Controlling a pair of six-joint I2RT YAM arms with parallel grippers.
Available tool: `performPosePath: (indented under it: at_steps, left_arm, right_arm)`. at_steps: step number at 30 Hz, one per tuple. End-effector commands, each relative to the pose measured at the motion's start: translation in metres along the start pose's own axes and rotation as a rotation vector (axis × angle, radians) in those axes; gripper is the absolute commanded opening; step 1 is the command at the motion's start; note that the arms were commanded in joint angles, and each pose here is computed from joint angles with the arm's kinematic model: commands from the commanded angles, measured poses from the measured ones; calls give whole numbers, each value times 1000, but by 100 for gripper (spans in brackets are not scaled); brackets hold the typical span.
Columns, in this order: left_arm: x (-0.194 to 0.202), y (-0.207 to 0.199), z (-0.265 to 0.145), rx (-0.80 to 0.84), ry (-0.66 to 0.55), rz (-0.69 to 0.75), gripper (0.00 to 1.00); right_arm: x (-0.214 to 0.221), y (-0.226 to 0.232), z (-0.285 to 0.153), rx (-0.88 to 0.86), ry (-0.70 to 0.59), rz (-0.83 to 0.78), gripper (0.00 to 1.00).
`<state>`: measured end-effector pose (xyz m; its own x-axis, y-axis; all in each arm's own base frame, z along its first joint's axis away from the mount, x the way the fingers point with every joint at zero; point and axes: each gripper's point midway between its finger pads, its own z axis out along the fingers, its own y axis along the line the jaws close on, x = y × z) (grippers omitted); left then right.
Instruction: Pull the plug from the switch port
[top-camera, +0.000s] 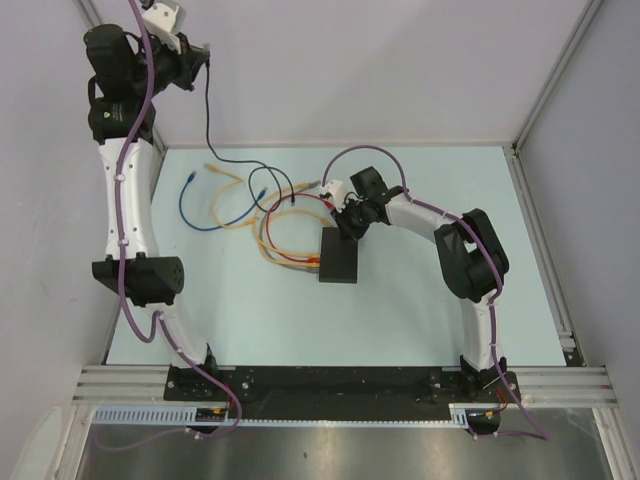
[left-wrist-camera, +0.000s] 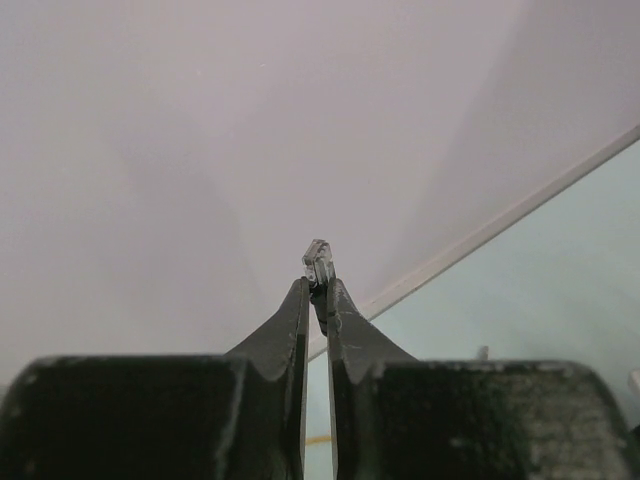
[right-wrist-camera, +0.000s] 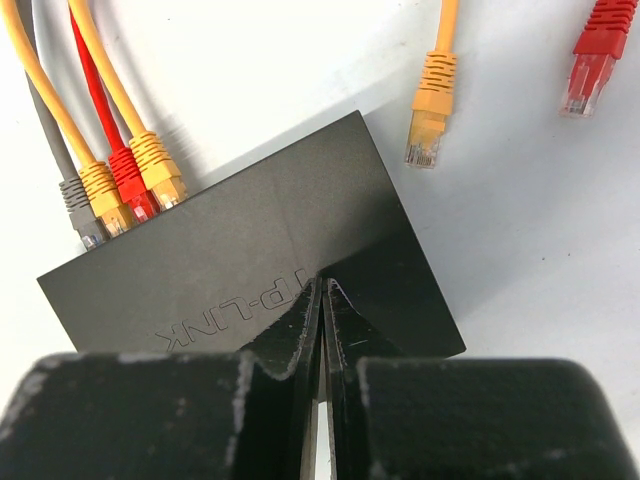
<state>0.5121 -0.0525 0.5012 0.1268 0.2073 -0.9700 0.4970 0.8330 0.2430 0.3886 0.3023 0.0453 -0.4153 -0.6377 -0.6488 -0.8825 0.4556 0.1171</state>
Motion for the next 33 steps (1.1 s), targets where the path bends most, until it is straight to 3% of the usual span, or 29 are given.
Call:
performPosePath:
  at_steps: [1, 4, 9, 11, 13, 16, 18, 19, 20, 23, 27, 31, 33]
  left_arm:
    - [19, 18, 5, -85, 43, -32, 0]
    - [66, 3, 15, -64, 137, -145, 0]
    - [184, 6, 31, -78, 360, -297, 0]
    - [204, 18, 32, -119, 388, -318, 0]
    - [205, 25, 37, -158, 379, -254, 0]
    - [211, 23, 48, -146, 402, -267, 0]
    - [204, 19, 50, -141, 389, -267, 11]
    - [214, 15, 50, -140, 408, -279, 21]
    - [215, 12, 49, -136, 414, -276, 40]
    - [225, 5, 46, -130, 458, -240, 58]
    - [232, -7, 38, -131, 525, -131, 69]
    - [211, -80, 43, 54, 499, -77, 71]
    - [188, -129, 44, 221, 431, -80, 72]
  right_arm:
    - [75, 9, 13, -10, 238, 53, 7]
    - [75, 10, 13, -10, 239, 49, 7]
    - [76, 10, 14, -8, 244, 45, 7]
    - [76, 10, 13, -8, 243, 45, 7]
    - [75, 10, 14, -6, 241, 41, 7]
    - [76, 11, 14, -6, 244, 35, 8]
    - [75, 10, 15, -3, 245, 31, 8]
    - [75, 11, 15, -3, 245, 30, 8]
    - [75, 10, 14, -2, 244, 31, 8]
    - [76, 10, 14, -2, 248, 31, 8]
    - [76, 10, 14, 0, 246, 31, 9]
    - [76, 9, 16, 6, 251, 34, 10]
    - [78, 8, 17, 7, 257, 37, 10]
